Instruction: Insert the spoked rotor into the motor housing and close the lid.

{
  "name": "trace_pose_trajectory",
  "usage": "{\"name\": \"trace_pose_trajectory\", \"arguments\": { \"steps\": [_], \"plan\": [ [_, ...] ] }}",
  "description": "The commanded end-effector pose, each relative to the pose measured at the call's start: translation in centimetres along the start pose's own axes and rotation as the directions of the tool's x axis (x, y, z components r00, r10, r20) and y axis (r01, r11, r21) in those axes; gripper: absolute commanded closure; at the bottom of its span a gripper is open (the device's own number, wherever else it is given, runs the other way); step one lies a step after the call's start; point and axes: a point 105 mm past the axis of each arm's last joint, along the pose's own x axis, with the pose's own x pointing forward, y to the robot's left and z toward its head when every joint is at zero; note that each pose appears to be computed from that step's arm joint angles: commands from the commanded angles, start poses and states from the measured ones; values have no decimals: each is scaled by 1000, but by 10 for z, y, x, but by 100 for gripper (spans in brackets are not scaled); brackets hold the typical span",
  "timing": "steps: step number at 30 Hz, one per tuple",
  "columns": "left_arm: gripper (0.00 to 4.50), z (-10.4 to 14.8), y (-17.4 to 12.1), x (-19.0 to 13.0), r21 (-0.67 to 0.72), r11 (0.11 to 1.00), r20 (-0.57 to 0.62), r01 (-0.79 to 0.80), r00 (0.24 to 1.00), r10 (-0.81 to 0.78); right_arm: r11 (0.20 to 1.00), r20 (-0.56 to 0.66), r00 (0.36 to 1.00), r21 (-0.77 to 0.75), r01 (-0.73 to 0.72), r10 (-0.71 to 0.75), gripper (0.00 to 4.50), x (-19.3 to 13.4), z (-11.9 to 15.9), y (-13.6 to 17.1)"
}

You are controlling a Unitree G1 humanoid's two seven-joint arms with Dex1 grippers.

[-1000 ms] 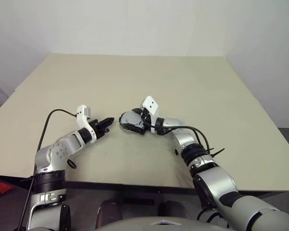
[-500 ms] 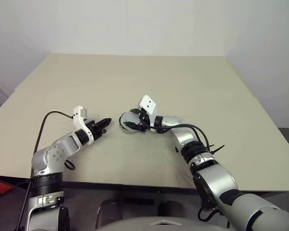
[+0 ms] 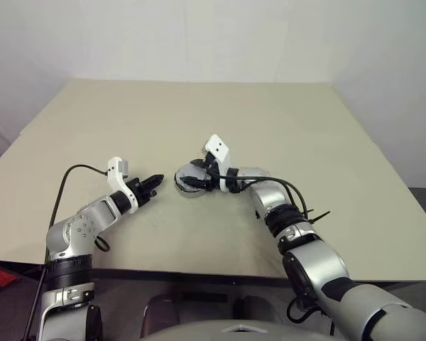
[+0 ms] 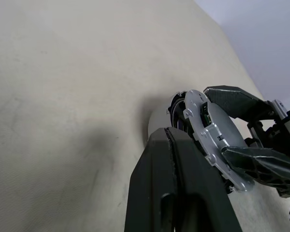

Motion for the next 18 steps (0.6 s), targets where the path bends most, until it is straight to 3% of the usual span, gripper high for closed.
{"name": "trace_pose_trajectory", "arguments": {
  "steps": [1,18],
  "plan": [
    [450,11,-8,-3,24,999,37,24,999,-25,999,60,998,-41,10,-7,150,7,25,-1],
    [450,13,-6,-6,16,1000,45,13,999,-13,998,-34,999,-63,4,-6,150,10,-19,10]
  ]
}}
